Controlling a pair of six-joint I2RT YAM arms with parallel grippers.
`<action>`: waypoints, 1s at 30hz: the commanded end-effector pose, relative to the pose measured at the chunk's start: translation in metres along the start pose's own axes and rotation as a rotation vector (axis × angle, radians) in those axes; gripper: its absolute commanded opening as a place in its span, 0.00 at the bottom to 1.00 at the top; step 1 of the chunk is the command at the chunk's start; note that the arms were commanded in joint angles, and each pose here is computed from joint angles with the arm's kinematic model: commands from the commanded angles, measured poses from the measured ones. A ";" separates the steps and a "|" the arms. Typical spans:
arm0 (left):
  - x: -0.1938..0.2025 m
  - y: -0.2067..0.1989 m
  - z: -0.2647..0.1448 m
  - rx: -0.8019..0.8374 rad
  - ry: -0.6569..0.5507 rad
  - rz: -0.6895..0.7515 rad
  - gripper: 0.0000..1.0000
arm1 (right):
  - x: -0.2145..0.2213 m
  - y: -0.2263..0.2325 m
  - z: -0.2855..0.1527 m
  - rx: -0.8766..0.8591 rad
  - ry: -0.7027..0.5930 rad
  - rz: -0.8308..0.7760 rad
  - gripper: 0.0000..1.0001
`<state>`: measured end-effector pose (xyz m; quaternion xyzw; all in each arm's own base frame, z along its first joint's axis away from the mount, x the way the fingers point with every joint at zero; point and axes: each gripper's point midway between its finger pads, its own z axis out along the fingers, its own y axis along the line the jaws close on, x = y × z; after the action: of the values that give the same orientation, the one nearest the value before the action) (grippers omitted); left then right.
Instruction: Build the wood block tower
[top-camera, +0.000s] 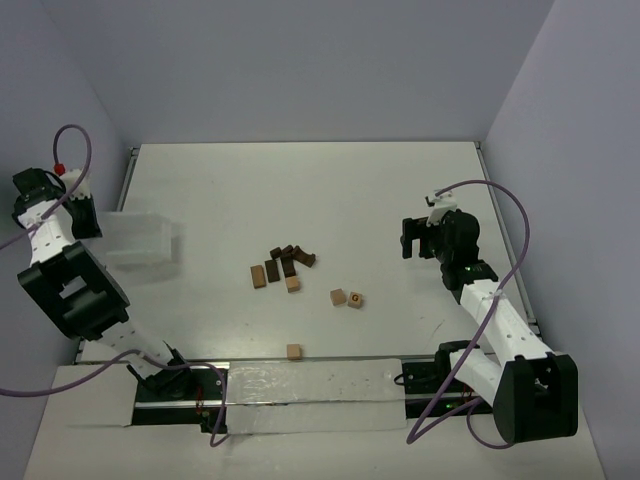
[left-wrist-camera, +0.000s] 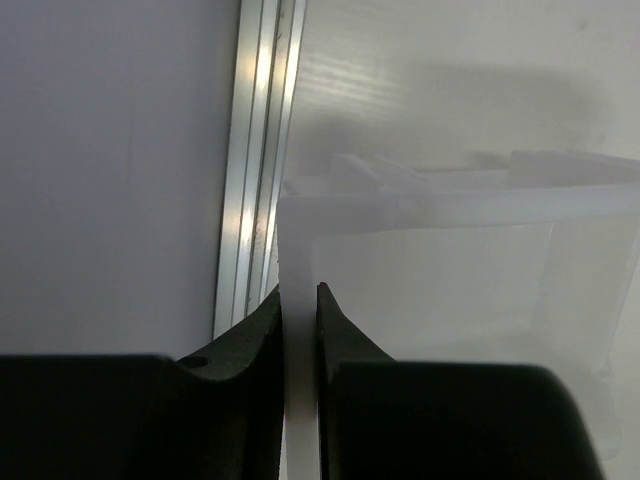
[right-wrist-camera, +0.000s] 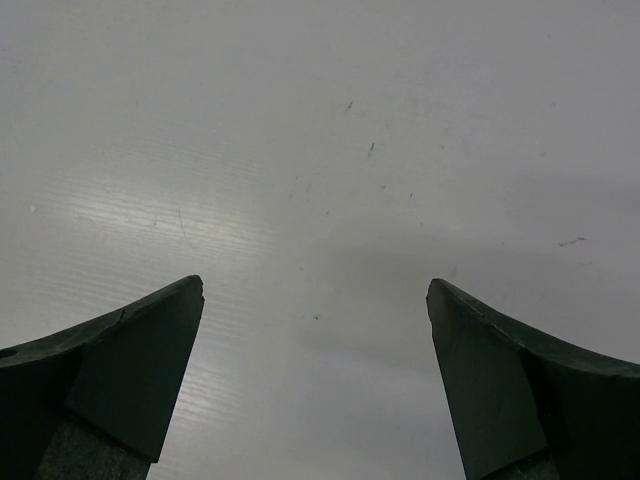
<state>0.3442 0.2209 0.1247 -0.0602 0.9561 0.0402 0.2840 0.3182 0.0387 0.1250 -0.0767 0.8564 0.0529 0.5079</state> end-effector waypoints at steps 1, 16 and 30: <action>0.016 0.003 0.016 0.034 0.008 0.066 0.06 | -0.028 -0.002 -0.003 0.004 -0.061 0.002 1.00; 0.049 0.009 0.050 0.022 0.064 0.095 0.24 | -0.026 -0.003 -0.002 0.005 -0.049 0.004 1.00; 0.031 0.014 0.036 -0.001 0.031 0.099 0.59 | -0.028 -0.001 -0.003 -0.005 -0.054 0.010 1.00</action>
<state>0.3221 0.2278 0.0469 -0.0211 0.9727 0.0378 0.2278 0.3173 0.0396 0.1233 -0.0775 0.8581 0.0555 0.5046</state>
